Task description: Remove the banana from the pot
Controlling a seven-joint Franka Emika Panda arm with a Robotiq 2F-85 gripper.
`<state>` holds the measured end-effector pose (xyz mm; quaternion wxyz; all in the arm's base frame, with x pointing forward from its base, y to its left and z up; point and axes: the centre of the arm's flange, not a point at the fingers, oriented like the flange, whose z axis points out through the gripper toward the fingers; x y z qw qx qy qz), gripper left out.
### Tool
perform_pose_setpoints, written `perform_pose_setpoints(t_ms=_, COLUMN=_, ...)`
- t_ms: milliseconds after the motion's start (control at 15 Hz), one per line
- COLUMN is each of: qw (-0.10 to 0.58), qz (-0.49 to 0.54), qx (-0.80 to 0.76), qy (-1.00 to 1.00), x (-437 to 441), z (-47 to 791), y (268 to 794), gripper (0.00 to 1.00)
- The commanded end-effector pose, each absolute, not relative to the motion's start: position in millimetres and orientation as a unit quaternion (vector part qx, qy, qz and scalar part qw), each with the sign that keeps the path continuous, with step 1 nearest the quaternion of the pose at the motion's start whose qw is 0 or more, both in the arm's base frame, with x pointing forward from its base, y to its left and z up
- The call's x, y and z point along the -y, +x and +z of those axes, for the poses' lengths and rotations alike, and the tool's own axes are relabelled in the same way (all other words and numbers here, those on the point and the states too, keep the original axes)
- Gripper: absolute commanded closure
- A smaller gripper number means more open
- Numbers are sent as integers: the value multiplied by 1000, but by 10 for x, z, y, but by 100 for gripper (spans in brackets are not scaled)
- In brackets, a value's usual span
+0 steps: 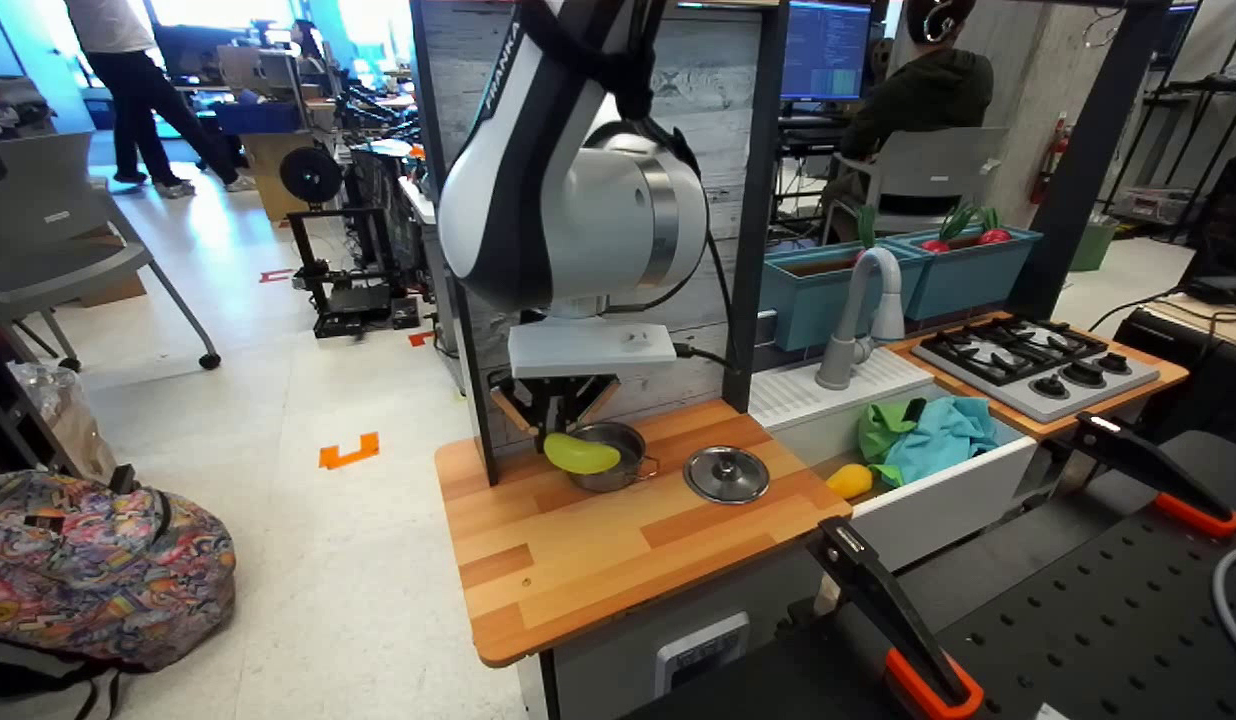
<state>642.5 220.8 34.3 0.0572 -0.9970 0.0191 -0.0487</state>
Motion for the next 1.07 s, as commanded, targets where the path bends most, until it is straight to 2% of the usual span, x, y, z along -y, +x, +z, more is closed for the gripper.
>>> perform_pose_setpoints(t_ms=0, qw=61, qz=-64, qx=-3, qy=-996, x=-2298, z=628, y=6093, gripper=96)
perform_pose_setpoints(t_ms=467, qw=68, qz=-44, qx=36, qy=-996, x=-2649, z=297, y=5972, gripper=96)
perform_pose_setpoints(t_ms=933, qw=59, qz=-18, qx=32, qy=-998, x=-2589, z=-39, y=6011, gripper=96)
perform_pose_setpoints(t_ms=1000, qw=59, qz=-17, qx=30, qy=-998, x=-2570, z=-72, y=6023, gripper=87)
